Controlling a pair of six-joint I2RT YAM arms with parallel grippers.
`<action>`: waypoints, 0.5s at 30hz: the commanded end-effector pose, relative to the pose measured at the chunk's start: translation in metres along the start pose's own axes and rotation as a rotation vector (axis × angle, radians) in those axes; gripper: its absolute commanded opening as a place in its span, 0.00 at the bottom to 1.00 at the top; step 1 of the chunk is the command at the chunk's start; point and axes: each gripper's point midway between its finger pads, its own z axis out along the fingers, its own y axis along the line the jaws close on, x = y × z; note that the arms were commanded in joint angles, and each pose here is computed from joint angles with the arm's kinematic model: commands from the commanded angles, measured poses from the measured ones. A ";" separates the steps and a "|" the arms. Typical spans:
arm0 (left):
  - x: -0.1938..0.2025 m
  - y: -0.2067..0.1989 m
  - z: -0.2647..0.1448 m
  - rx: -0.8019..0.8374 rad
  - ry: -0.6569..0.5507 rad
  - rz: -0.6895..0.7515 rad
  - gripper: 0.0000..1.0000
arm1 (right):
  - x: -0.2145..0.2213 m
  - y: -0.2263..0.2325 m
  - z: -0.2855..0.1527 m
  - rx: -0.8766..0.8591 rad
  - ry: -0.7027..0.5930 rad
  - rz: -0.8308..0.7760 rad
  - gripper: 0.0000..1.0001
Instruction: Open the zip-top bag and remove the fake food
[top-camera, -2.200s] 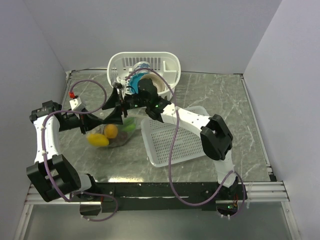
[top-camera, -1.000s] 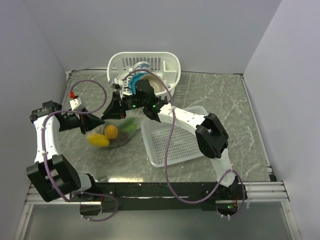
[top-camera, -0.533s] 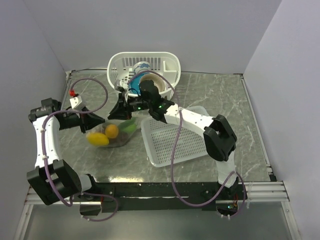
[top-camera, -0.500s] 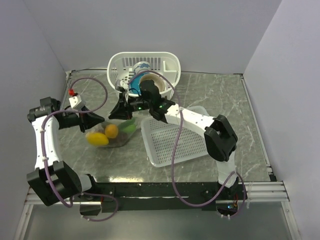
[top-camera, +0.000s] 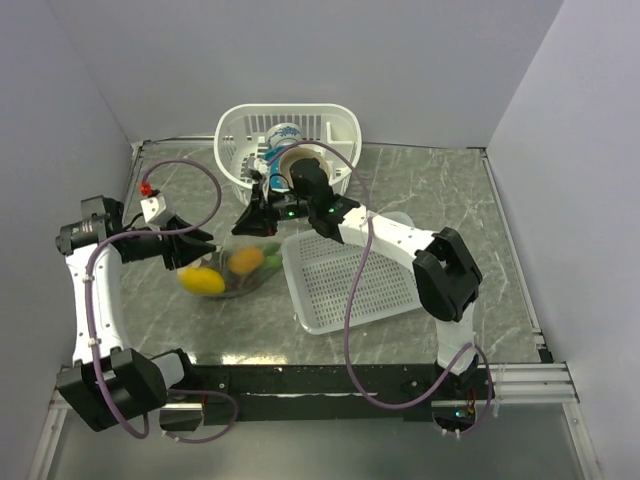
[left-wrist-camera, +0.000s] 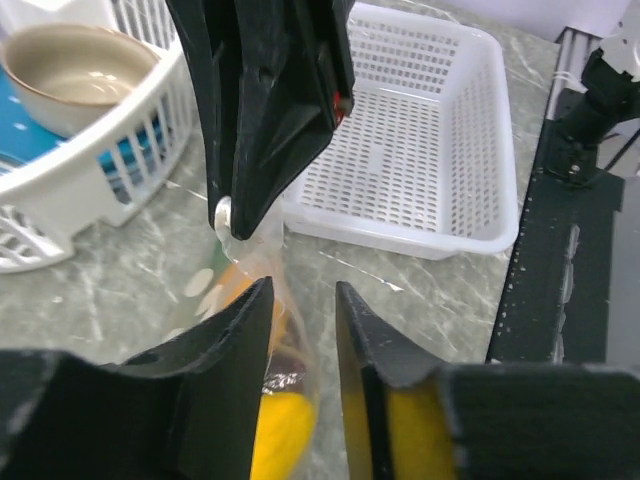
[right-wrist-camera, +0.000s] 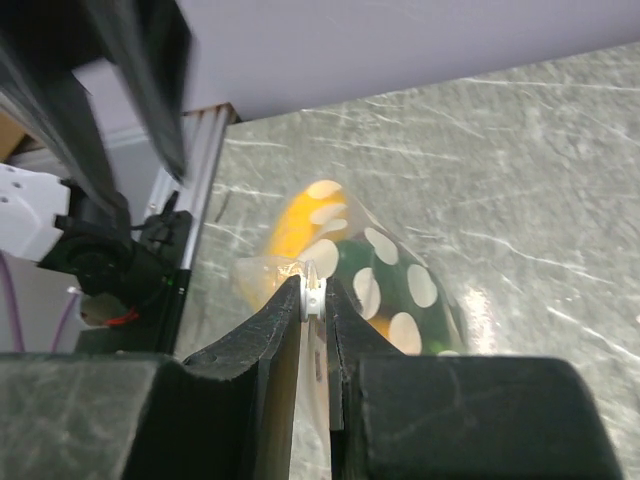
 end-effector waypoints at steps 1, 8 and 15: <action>0.011 0.006 0.008 0.036 -0.008 -0.018 0.42 | -0.062 0.037 -0.008 -0.068 -0.109 -0.091 0.10; 0.016 0.023 0.020 0.103 -0.006 -0.055 0.50 | -0.068 0.053 -0.003 -0.102 -0.106 -0.110 0.10; 0.018 0.020 0.030 0.150 -0.002 -0.023 0.54 | -0.081 0.063 0.000 -0.128 -0.119 -0.129 0.10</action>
